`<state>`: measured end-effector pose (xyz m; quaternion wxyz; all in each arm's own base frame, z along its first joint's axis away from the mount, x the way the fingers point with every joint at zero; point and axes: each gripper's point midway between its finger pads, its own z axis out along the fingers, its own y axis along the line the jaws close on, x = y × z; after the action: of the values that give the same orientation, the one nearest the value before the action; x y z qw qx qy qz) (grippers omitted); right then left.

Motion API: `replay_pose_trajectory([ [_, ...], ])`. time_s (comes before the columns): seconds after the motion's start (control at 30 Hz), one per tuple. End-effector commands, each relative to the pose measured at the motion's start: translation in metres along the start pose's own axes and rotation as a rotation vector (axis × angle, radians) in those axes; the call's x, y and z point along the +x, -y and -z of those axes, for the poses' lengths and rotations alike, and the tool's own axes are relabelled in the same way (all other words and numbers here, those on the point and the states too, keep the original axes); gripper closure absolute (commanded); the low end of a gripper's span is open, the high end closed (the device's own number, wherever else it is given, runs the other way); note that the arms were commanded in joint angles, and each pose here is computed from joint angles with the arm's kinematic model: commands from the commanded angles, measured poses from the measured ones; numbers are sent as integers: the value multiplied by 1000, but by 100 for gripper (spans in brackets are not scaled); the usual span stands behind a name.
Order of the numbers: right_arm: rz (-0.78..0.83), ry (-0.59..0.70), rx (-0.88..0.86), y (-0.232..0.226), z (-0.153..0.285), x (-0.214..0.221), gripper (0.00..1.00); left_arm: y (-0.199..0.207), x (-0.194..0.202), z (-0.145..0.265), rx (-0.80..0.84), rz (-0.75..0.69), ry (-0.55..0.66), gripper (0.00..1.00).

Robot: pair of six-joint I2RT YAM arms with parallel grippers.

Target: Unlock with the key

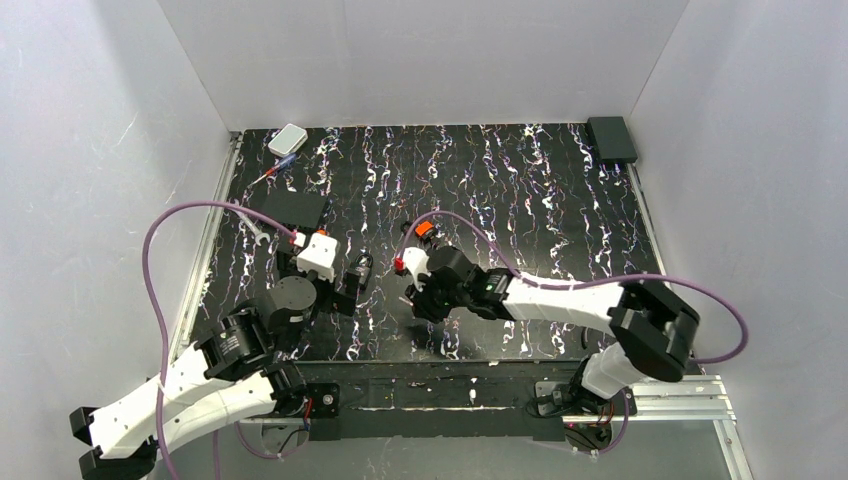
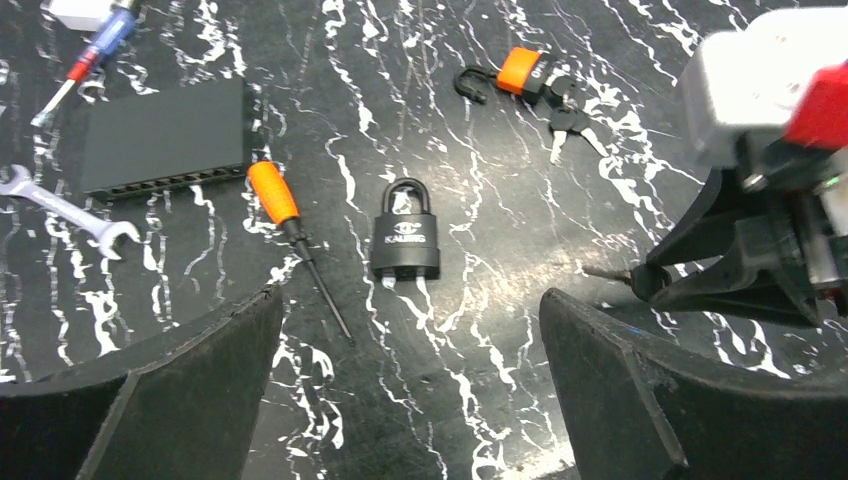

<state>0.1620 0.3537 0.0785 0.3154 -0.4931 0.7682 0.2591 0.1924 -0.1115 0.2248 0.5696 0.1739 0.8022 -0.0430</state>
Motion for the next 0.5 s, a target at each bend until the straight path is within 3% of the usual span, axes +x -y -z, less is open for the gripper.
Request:
replay_pose_trajectory([
  [0.0,-52,179,-13,-9,20,-38,92,17,-1,-1,66,58,-35,1],
  [0.2,-119,290,-23,-16,51,-47,92,57,5,-7,184,245,-109,1],
  [0.47,-137,359,-48,-26,82,-53,91,101,2,-16,292,467,-173,10],
])
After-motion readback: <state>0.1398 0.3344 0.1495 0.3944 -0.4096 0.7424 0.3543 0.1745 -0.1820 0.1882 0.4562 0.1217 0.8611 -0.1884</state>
